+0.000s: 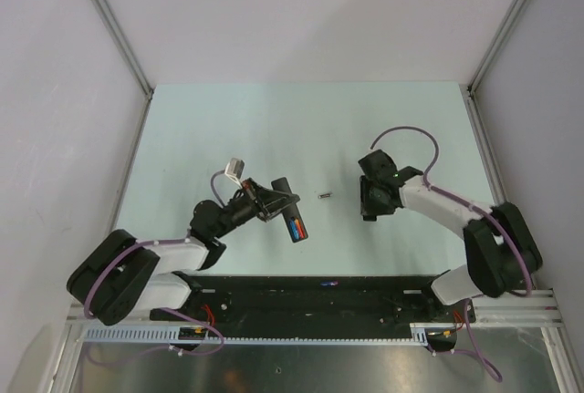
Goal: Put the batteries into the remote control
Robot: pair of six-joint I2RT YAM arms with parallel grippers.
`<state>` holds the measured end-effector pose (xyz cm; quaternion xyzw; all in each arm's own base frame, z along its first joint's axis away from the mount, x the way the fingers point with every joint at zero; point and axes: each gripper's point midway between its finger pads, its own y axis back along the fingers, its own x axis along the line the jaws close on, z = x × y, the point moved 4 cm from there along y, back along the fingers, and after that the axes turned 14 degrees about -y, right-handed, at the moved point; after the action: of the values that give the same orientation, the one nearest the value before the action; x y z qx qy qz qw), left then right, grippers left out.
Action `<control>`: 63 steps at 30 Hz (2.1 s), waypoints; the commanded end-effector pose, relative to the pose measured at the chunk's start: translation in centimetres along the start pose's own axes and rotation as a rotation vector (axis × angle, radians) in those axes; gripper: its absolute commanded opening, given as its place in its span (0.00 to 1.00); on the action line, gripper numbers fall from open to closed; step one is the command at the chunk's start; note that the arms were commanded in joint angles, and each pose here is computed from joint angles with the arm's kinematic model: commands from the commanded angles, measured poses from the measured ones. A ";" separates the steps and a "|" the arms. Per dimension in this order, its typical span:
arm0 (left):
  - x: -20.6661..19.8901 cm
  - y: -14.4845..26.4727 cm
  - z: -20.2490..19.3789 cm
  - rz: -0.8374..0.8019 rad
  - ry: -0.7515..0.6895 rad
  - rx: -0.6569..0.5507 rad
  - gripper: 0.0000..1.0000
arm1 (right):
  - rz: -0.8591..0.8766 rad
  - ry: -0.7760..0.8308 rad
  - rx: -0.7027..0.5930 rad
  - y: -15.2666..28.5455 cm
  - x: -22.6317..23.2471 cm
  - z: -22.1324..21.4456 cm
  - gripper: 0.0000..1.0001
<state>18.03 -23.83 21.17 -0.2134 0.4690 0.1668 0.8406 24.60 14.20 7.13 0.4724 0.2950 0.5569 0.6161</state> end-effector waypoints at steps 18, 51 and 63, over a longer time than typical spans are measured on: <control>-0.9 -5.6 1.8 -0.158 0.052 -0.106 0.00 | 0.346 0.288 0.114 21.5 7.9 -2.8 0.00; -0.5 -4.9 0.9 -0.112 0.045 -0.154 0.00 | 0.273 0.437 0.351 17.6 12.8 -4.6 0.00; -1.0 -5.0 0.8 -0.124 0.036 -0.157 0.00 | 0.245 0.448 0.339 16.3 13.3 -4.5 0.00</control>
<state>21.71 -28.68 15.75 -0.1806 0.5539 0.2408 0.7763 16.02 26.43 21.57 0.4779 0.4658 0.6414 0.3785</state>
